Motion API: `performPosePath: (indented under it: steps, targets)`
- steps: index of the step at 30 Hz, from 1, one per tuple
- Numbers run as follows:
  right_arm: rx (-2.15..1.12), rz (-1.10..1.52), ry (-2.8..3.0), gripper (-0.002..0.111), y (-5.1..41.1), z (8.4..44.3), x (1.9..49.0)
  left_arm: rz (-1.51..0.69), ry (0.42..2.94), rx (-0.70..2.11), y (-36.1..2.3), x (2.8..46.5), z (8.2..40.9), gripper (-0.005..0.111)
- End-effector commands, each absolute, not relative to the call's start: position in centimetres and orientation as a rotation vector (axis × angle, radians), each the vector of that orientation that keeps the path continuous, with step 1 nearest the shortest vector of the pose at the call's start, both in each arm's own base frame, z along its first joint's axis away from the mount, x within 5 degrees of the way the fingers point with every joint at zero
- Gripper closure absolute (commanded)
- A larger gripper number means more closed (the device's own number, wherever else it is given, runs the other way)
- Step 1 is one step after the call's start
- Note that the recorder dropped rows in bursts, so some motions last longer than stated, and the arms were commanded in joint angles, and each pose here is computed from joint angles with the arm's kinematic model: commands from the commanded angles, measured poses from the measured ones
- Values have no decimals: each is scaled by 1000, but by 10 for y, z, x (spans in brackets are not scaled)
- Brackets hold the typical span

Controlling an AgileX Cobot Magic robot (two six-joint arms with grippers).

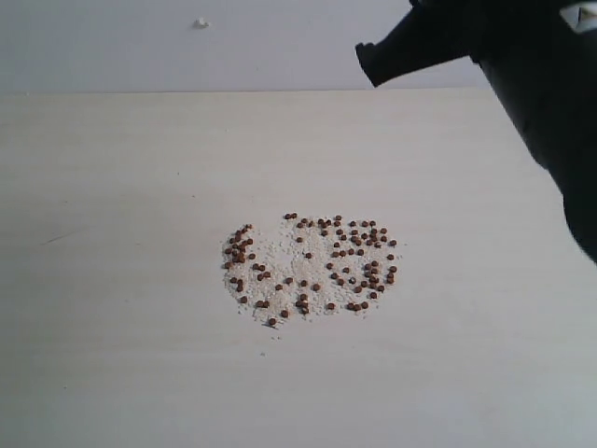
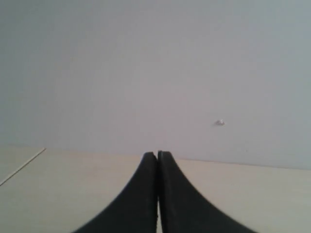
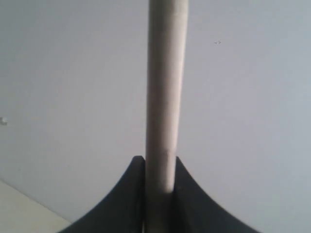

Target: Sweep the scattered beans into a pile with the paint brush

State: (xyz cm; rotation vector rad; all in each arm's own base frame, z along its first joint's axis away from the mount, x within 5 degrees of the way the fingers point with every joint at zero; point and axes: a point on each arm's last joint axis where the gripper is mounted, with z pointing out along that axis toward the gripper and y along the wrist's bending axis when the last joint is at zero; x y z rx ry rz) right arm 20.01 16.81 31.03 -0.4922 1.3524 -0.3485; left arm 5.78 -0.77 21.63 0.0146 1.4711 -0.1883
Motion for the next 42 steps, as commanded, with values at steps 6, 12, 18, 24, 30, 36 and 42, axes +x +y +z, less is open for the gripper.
performPosePath:
  steps: [6, 12, 18, 24, 30, 36, 42]
  targets:
    - [-373, -277, 1319, 108, 142, 271, 182, -190, 1537, -29, -6, 58, 209, 107]
    - [-388, -293, 1340, 108, 138, 264, 180, -169, 1537, -10, -5, 58, 209, 107]
    - [-361, -305, 1373, 108, 135, 261, 181, -169, 1537, -10, -5, 58, 209, 107]
    - [-352, -310, 1385, 108, 134, 261, 181, -169, 1537, -10, -5, 58, 209, 107]
    - [-340, -320, 1409, 108, 133, 258, 182, -169, 1537, -10, -5, 58, 209, 107]
    - [-262, -337, 1402, 108, 119, 260, 192, -169, 1537, -10, -5, 58, 209, 107]
    - [-225, -239, 1394, 108, 100, 269, 204, -165, 1537, -6, -5, 58, 209, 107]
